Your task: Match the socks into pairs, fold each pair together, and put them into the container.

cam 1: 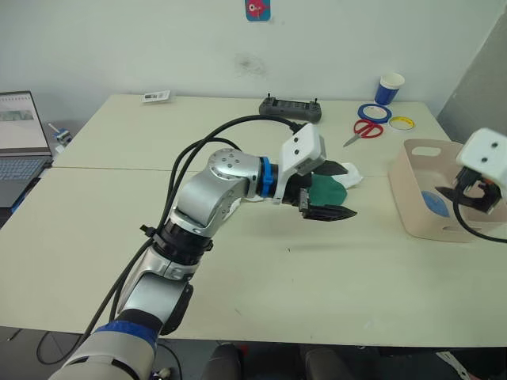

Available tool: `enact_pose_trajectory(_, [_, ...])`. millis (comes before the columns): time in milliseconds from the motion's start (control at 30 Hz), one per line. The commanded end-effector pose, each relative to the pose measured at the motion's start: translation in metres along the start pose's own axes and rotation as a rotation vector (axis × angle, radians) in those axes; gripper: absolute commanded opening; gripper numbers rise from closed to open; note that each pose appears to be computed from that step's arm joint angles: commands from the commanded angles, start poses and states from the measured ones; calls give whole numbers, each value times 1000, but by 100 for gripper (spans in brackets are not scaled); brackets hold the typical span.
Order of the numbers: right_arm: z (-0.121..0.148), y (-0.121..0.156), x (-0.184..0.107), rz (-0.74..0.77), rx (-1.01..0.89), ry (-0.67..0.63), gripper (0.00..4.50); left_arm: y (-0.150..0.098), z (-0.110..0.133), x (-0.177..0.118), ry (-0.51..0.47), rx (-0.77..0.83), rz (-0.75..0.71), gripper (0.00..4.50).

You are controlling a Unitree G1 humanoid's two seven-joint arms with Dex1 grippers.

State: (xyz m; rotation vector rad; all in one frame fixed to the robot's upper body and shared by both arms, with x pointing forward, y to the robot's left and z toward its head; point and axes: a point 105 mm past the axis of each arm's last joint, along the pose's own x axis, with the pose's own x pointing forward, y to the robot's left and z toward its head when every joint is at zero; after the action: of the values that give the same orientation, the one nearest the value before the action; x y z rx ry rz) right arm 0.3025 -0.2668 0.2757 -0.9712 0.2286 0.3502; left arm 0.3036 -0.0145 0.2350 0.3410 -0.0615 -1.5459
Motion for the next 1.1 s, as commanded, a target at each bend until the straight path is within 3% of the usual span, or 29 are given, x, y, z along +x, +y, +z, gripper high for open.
enact_pose_trajectory(33, [51, 4, -12, -55, 80, -251, 447, -13, 19, -17, -106, 13, -38, 450])
enact_pose_trajectory(100, [68, 21, -11, -27, 139, -352, 447, -17, 17, -28, -115, 2, -28, 450])
enact_pose_trajectory(167, [77, 44, -8, 11, 231, -429, 447, -17, 1, -43, -54, -12, 14, 450])
enact_pose_trajectory(300, [78, 87, -4, 77, 316, -471, 447, -8, -31, -76, 58, -41, 158, 450])
enact_pose_trajectory(567, [53, 152, 10, 141, 436, -424, 447, -6, -93, -141, 163, -121, 462, 450])
enact_pose_trajectory(700, [29, 177, 17, 131, 494, -355, 447, -18, -124, -166, 163, -183, 634, 450])
enact_pose_trajectory(800, [11, 195, 15, 148, 561, -300, 447, -39, -143, -178, 184, -219, 677, 450])
enact_pose_trajectory(1100, [3, 209, 11, 178, 567, -284, 447, -72, -141, -180, 153, -249, 723, 450])
